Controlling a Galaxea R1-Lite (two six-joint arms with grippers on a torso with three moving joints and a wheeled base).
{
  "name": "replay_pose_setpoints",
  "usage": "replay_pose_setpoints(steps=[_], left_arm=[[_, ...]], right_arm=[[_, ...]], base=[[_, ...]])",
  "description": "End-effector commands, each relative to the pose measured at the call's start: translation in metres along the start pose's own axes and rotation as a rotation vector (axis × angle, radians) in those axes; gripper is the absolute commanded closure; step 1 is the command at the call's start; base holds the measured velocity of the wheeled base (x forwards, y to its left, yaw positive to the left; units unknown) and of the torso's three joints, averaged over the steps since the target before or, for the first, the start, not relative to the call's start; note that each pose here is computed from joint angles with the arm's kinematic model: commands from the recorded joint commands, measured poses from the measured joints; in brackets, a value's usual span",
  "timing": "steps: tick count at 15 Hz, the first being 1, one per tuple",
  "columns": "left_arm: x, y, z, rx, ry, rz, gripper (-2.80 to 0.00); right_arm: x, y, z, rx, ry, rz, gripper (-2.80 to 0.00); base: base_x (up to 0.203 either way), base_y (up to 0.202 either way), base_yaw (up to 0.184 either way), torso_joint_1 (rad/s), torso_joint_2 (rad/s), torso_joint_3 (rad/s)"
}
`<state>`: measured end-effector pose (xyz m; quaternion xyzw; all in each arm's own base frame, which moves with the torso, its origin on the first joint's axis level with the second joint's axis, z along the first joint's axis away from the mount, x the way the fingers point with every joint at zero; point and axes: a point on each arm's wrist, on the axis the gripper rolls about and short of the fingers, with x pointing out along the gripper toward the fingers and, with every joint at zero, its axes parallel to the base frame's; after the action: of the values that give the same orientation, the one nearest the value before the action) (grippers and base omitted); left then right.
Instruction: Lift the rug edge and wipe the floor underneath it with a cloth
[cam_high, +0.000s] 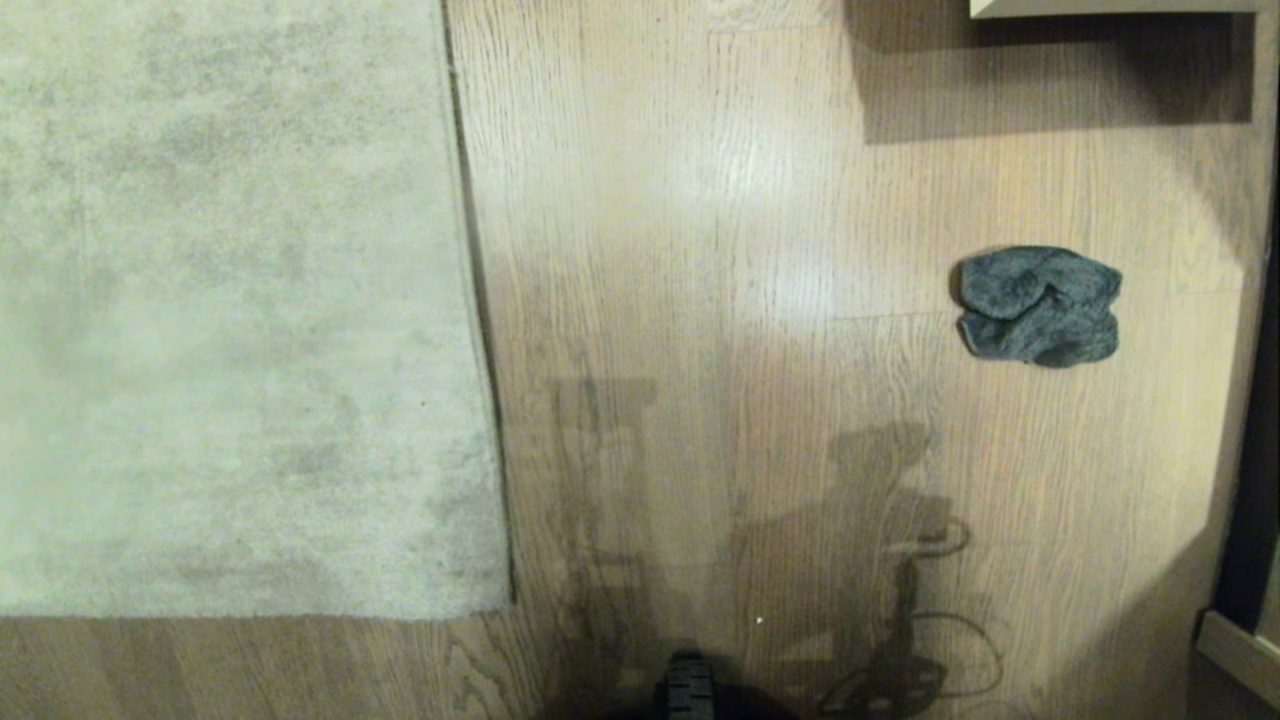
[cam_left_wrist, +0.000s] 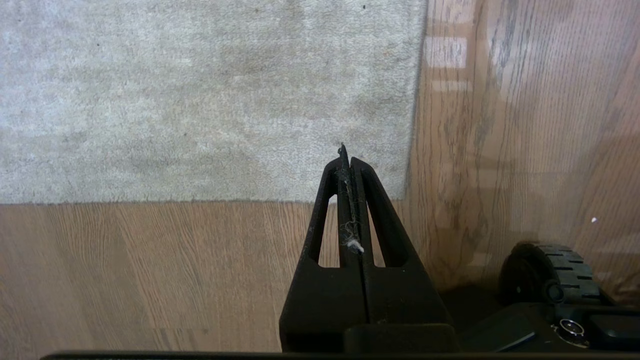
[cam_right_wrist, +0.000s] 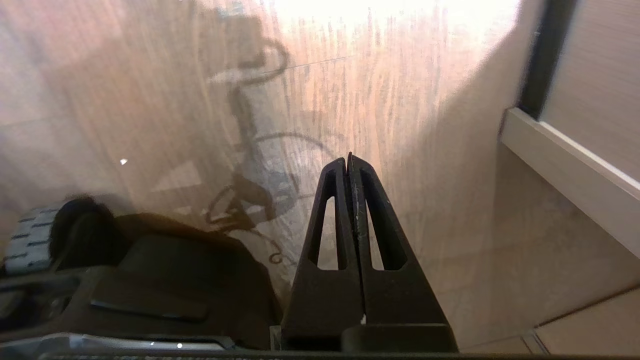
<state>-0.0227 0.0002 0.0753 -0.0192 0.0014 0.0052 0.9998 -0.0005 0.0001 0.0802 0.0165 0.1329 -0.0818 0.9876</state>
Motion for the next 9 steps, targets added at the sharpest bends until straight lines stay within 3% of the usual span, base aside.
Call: replay_pose_setpoints(steps=[1,5,9], left_arm=[[0.0,0.0,0.0,0.0,0.0,0.0,0.0],[0.0,0.0,0.0,0.0,0.0,0.0,0.0],[0.0,0.0,0.0,-0.001,0.0,0.0,0.0]], right_arm=[[0.0003,0.0,0.0001,-0.011,0.004,0.039,0.0],[-0.0004,-0.0002,-0.0003,-0.037,-0.003,0.134,0.0],[-0.004,-0.0007,-0.0012,-0.036,-0.051,0.145,0.0]], base=[[0.0,0.0,0.0,0.0,0.0,0.0],[0.0,0.0,0.0,0.0,0.0,0.0],[0.0,0.0,0.0,0.0,0.0,0.0]])
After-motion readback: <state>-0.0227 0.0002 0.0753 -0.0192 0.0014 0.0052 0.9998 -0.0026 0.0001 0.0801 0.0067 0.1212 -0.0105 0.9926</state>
